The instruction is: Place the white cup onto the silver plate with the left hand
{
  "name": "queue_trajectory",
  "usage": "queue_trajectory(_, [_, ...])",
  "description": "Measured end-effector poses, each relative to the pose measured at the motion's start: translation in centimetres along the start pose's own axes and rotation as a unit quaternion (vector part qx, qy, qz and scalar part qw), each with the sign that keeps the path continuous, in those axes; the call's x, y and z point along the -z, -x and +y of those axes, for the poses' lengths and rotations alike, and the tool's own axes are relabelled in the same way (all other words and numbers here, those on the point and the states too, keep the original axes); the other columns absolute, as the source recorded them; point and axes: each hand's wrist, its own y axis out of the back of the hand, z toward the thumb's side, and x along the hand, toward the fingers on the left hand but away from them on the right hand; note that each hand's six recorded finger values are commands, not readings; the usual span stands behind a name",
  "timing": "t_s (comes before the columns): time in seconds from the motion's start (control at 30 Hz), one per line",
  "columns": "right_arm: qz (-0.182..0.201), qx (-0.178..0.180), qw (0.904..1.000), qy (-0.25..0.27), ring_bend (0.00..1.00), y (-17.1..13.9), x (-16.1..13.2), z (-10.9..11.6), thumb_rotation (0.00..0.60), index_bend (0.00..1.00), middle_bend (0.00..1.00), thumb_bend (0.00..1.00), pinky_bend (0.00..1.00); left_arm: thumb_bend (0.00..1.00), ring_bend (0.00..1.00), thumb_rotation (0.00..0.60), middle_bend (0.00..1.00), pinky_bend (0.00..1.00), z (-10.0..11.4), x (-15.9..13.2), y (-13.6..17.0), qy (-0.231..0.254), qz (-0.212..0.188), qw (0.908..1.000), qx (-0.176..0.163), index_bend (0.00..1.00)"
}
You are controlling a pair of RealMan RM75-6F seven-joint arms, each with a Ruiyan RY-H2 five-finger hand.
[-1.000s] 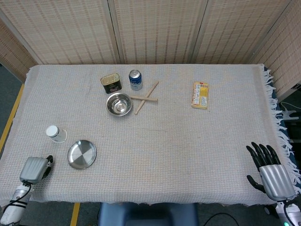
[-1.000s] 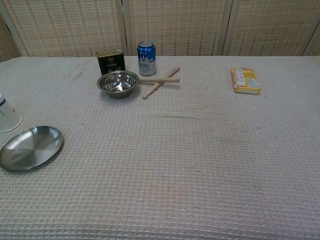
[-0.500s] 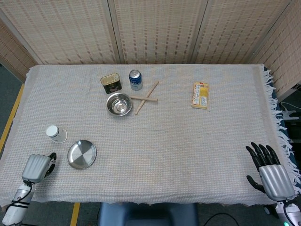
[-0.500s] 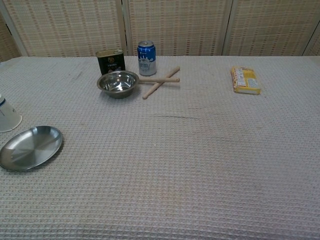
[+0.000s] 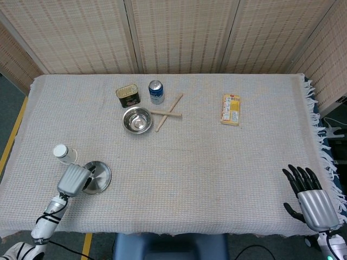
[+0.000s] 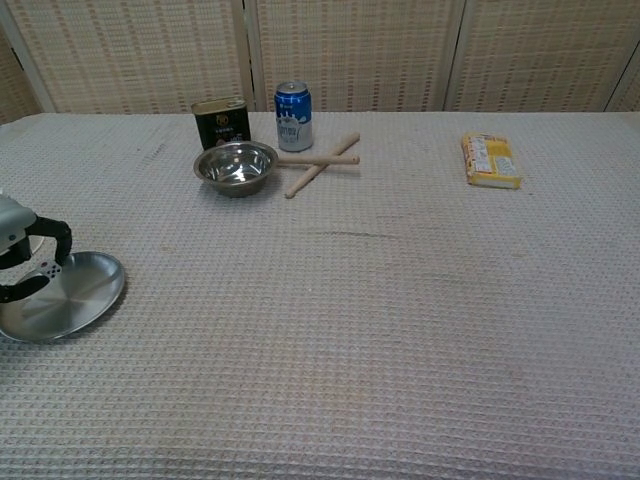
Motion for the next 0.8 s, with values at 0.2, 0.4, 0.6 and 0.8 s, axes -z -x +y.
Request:
queue_trajectory(0.2, [-0.001, 0.001, 1.0, 0.0, 0.0, 0.0, 0.0, 0.1, 0.6, 0.0, 0.0, 0.15, 0.0, 0.42, 0.93, 0.6, 1.0, 0.98, -0.3, 0.1, -0.2, -0.008, 0.005, 0.9999, 0.009, 0.39])
queue_trajectory(0.4, [-0.003, 0.002, 1.0, -0.001, 0.0, 0.0, 0.1, 0.0, 0.6, 0.0, 0.0, 0.15, 0.0, 0.42, 0.92, 0.6, 1.0, 0.98, -0.5, 0.6, 0.4, -0.01, 0.008, 0.9997, 0.02, 0.36])
queue_trajectory(0.6, [-0.002, 0.0, 1.0, -0.001, 0.0, 0.0, 0.0, -0.1, 0.6, 0.0, 0.0, 0.15, 0.0, 0.41, 0.83, 0.6, 0.85, 0.93, 0.8, 0.6, 1.2, 0.02, 0.001, 0.9998, 0.003, 0.26])
queue_trajectory(0.8, [0.001, 0.0, 1.0, -0.001, 0.0, -0.1, -0.1, 0.0, 0.6, 0.0, 0.0, 0.15, 0.0, 0.39, 0.69, 0.6, 0.05, 0.92, 4.3, 3.3, 1.3, 0.052, 0.044, 0.9946, -0.078, 0.01])
